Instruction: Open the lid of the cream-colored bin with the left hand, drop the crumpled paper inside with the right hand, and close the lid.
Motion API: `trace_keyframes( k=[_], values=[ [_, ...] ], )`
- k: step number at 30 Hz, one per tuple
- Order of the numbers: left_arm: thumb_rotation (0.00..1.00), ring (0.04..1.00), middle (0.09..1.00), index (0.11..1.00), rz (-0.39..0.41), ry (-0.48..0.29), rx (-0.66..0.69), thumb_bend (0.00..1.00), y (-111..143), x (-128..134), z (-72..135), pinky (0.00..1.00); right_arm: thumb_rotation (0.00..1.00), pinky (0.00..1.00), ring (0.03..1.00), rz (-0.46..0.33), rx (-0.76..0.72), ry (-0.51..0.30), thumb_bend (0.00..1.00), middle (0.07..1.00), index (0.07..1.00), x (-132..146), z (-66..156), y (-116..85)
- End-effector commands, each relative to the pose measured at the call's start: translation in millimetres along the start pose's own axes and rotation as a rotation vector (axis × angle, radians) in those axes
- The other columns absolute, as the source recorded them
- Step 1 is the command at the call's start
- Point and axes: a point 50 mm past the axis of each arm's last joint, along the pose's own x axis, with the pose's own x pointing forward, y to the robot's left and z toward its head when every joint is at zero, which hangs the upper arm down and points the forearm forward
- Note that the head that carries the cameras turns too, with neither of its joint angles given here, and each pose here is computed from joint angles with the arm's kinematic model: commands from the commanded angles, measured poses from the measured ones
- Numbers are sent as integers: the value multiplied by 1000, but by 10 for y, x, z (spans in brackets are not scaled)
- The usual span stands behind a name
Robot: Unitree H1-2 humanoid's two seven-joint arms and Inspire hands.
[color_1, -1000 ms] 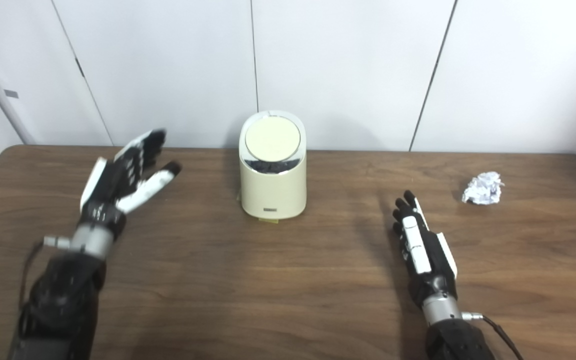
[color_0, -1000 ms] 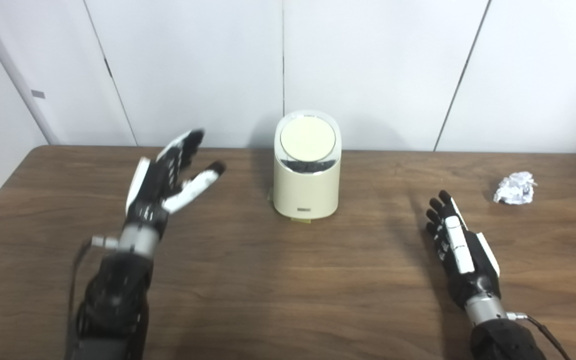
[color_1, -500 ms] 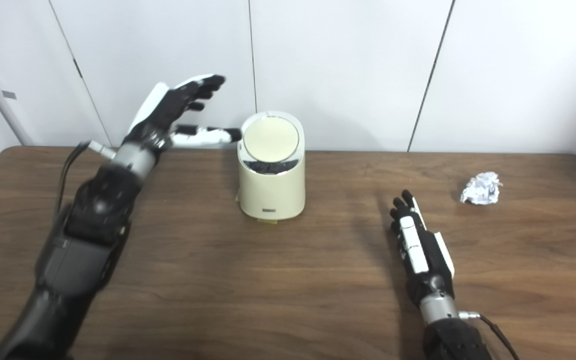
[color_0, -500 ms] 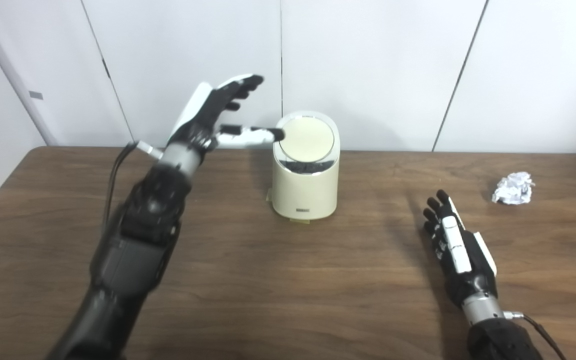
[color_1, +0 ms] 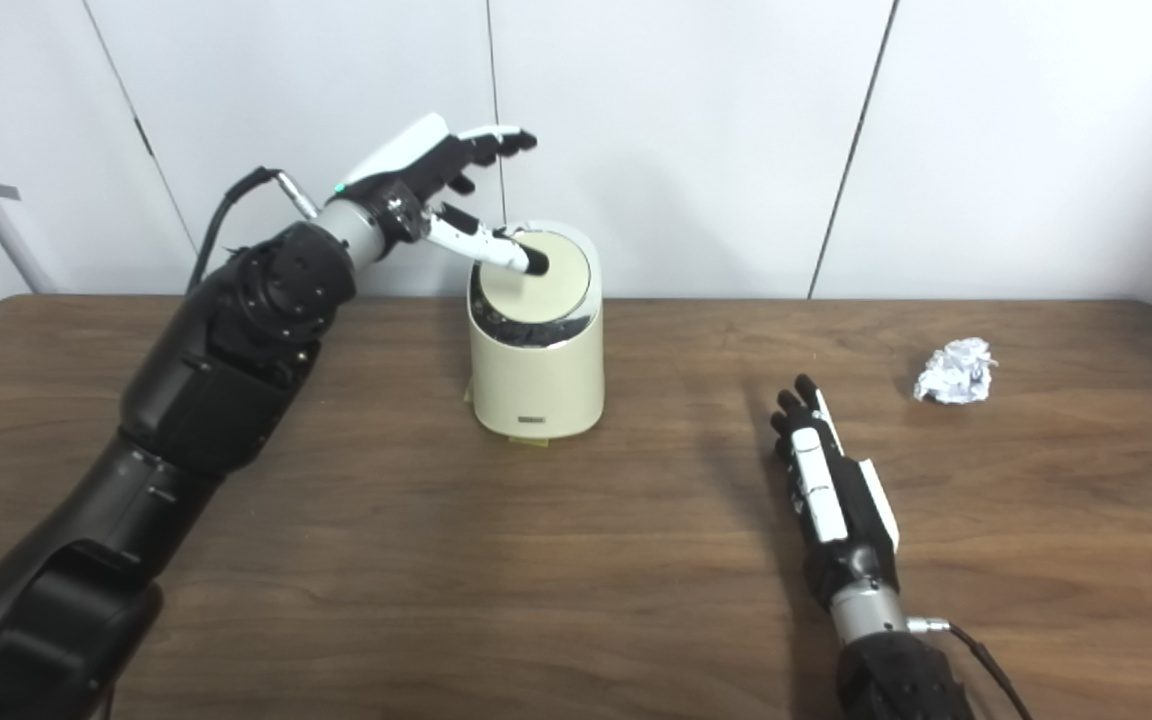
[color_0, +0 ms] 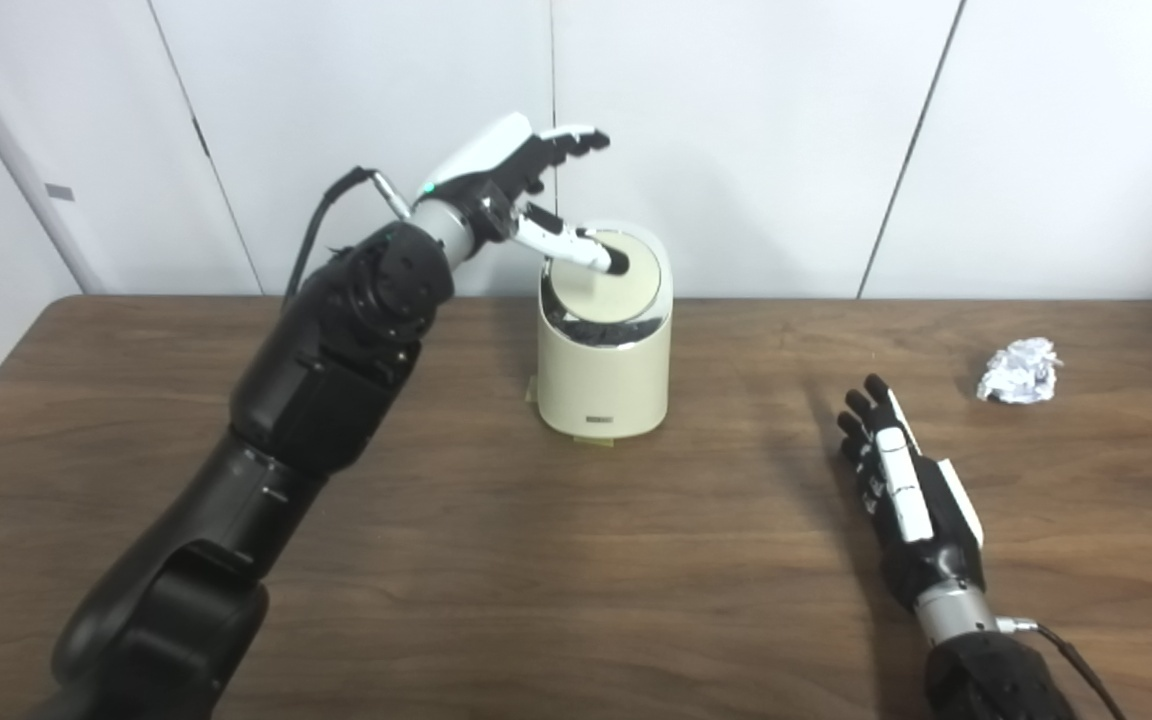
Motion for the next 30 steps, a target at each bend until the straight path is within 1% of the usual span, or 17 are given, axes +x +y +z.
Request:
trace_keyframes(
  k=[1, 3, 5, 6, 9, 11, 12, 14, 16, 20, 22, 24, 26, 27, 30],
  values=[
    [194, 906, 921, 944, 85, -72, 59, 894, 346, 85, 316, 810, 854, 1000, 957, 13, 8, -32, 532, 963, 998, 81, 87, 68],
    [161, 905, 917, 936, 90, -76, 109, 890, 331, 111, 324, 819, 861, 1000, 953, 11, 8, -35, 539, 959, 998, 89, 85, 80],
    [173, 909, 909, 923, 89, -77, 150, 893, 321, 136, 328, 841, 862, 999, 949, 11, 9, -37, 539, 956, 996, 92, 87, 90],
    [152, 924, 918, 913, 84, -76, 162, 897, 314, 149, 331, 859, 863, 1000, 947, 10, 10, -38, 536, 955, 997, 92, 90, 95],
    [136, 939, 932, 909, 64, -67, 181, 899, 290, 180, 321, 869, 865, 999, 947, 7, 10, -40, 535, 955, 998, 94, 101, 111],
    [116, 943, 940, 908, 49, -59, 189, 904, 270, 201, 305, 861, 863, 998, 948, 4, 7, -41, 540, 953, 997, 98, 104, 122],
    [106, 929, 944, 912, 40, -56, 196, 905, 259, 212, 298, 832, 864, 993, 944, 4, 6, -43, 551, 951, 995, 100, 105, 127],
    [89, 916, 946, 914, 31, -64, 228, 909, 239, 224, 273, 810, 863, 991, 943, 3, 6, -44, 555, 951, 996, 99, 114, 138],
    [86, 925, 953, 916, 27, -72, 257, 908, 221, 223, 246, 828, 864, 989, 943, 3, 7, -46, 546, 951, 996, 95, 125, 146],
    [89, 931, 951, 910, 30, -62, 324, 909, 178, 226, 197, 850, 870, 975, 942, 1, -24, -52, 539, 948, 996, 82, 143, 155],
    [62, 897, 916, 898, 32, -60, 345, 916, 154, 228, 175, 813, 867, 965, 938, 0, -36, -56, 547, 947, 996, 78, 148, 161],
    [48, 890, 905, 894, 31, -59, 363, 921, 128, 236, 151, 798, 857, 958, 934, -4, -40, -58, 562, 945, 993, 84, 149, 174],
    [45, 891, 903, 892, 32, -59, 376, 923, 107, 246, 129, 797, 854, 954, 932, -4, -62, -59, 568, 944, 992, 86, 153, 183],
    [45, 891, 904, 891, 33, -60, 383, 923, 94, 252, 116, 797, 878, 944, 931, -3, -70, -57, 564, 944, 994, 79, 157, 188],
    [38, 899, 905, 891, 33, -69, 406, 918, 35, 280, 78, 819, 871, 957, 940, 8, -60, -55, 558, 952, 998, 55, 172, 204]
  ],
)
